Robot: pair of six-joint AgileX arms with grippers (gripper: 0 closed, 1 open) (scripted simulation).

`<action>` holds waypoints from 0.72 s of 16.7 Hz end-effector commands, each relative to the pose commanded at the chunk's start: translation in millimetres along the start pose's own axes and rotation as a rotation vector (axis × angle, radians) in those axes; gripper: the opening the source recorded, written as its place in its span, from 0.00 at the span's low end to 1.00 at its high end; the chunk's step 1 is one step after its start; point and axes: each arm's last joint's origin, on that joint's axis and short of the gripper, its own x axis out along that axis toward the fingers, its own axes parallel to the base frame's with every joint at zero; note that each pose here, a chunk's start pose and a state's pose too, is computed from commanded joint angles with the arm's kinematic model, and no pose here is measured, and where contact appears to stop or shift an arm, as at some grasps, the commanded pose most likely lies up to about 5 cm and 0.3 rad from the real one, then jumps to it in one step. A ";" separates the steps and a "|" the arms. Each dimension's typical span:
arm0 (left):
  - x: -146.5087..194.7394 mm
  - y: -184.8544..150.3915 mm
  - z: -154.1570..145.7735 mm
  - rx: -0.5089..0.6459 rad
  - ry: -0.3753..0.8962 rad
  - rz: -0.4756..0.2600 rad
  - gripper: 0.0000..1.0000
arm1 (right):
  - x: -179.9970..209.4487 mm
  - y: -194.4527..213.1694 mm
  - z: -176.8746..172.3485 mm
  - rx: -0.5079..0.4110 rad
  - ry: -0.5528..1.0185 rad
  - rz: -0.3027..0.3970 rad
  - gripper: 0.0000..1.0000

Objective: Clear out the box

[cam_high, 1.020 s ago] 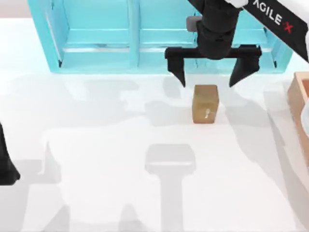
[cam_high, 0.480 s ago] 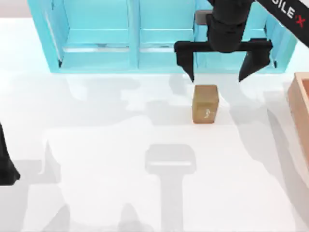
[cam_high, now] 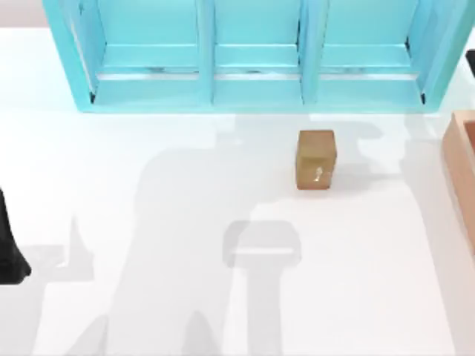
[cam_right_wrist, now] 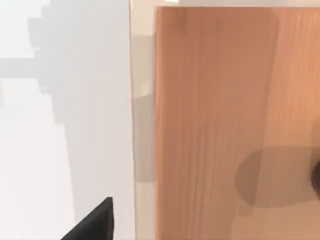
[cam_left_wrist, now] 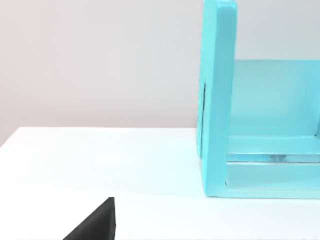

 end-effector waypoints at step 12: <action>0.0 0.0 0.0 0.000 0.000 0.000 1.00 | -9.7 -110.2 -68.3 0.004 -0.014 0.003 1.00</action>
